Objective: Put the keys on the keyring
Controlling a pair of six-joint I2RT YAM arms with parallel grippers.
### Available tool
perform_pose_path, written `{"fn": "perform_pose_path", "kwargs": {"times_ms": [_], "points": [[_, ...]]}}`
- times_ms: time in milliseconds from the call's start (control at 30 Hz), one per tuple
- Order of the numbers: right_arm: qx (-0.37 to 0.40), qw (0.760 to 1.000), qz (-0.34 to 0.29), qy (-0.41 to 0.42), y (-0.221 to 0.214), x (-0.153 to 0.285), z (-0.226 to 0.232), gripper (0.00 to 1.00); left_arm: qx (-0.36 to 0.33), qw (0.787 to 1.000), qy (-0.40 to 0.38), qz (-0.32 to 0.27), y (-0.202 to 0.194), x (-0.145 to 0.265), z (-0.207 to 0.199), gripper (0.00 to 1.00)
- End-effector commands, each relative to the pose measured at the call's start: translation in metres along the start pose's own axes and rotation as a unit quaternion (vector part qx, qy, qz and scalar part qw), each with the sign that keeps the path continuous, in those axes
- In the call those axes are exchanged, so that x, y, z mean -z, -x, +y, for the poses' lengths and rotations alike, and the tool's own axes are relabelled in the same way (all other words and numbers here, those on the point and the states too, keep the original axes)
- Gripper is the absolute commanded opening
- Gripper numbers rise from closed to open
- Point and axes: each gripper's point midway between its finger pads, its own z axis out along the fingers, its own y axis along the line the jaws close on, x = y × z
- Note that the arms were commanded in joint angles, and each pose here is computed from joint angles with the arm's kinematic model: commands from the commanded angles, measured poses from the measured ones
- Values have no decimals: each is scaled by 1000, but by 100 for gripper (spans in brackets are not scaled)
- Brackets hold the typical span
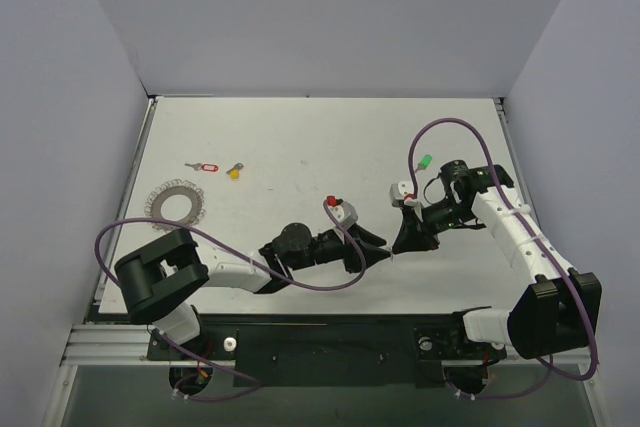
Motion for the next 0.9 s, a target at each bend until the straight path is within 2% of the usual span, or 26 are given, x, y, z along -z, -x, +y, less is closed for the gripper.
{"fn": "perform_pose_path", "kwargs": {"times_ms": [0, 133, 333, 367, 400, 467, 600, 767, 867], "points": [[-18, 1000, -8, 8, 5, 3, 4, 0, -20, 998, 4, -54, 33, 9, -4, 49], [-23, 1000, 6, -5, 1, 6, -2, 0, -34, 997, 36, -65, 47, 27, 9, 54], [-89, 993, 31, -77, -14, 22, -26, 0, -36, 991, 109, -74, 71, 66, 33, 61], [-88, 990, 32, -100, -16, 27, -36, 0, -31, 990, 128, -51, 63, 72, 42, 61], [-118, 985, 45, -122, -22, 31, -40, 0, -34, 988, 134, -63, 78, 79, 41, 61], [-157, 969, 63, -178, -33, 44, -55, 0, -26, 984, 175, -6, 67, 96, 52, 62], [-212, 930, 108, -281, -57, 77, -83, 0, -57, 969, 238, 20, 90, 135, 55, 68], [-277, 881, 169, -345, -86, 114, -94, 0, -136, 939, 315, 31, 109, 193, 59, 81], [-305, 861, 202, -353, -102, 127, -93, 0, -172, 920, 347, 56, 97, 217, 70, 83]]}}
